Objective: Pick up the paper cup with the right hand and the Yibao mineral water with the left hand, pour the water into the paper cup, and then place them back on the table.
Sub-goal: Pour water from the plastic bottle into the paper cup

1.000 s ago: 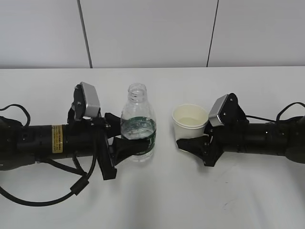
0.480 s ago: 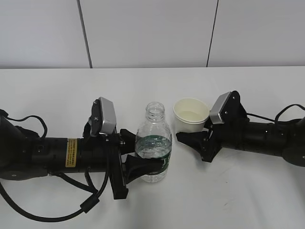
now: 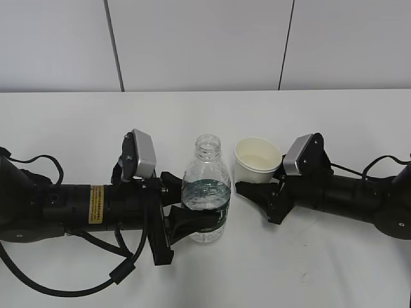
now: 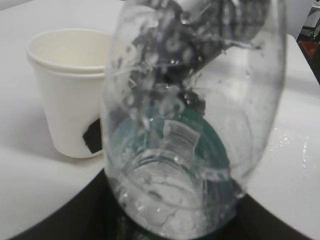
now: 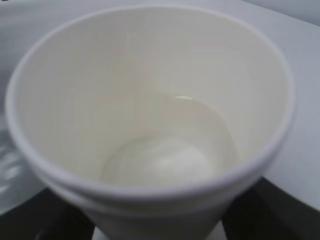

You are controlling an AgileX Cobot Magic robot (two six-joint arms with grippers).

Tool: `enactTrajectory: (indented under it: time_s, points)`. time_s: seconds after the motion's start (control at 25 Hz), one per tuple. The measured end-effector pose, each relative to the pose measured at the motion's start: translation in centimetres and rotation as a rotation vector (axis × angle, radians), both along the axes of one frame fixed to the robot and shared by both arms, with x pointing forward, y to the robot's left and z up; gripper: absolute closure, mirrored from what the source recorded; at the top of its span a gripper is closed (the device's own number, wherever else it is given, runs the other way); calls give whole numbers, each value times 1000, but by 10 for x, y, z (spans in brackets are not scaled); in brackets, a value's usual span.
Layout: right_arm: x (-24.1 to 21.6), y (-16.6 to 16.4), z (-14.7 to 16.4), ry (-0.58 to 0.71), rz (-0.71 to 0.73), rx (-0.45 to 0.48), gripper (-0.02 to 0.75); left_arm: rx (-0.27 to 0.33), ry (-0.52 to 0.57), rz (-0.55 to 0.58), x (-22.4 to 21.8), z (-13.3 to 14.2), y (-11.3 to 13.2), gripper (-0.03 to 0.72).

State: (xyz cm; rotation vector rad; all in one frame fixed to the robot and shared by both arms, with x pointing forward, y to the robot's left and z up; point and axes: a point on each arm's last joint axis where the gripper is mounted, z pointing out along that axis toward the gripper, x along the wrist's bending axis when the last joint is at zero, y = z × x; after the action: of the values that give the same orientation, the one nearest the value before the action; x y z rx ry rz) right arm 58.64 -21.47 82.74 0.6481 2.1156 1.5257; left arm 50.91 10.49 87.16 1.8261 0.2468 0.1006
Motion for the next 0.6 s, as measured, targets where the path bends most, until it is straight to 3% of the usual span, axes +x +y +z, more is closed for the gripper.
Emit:
enactTrajectory:
  time_s: [0.4, 0.6]
  points:
    - [0, 0, -2, -13, 4, -8, 226, -2, 1, 7, 1, 0, 0, 344]
    - [0, 0, -2, -14, 5, -8, 226, -24, 2, 81, 7, 2, 1, 344]
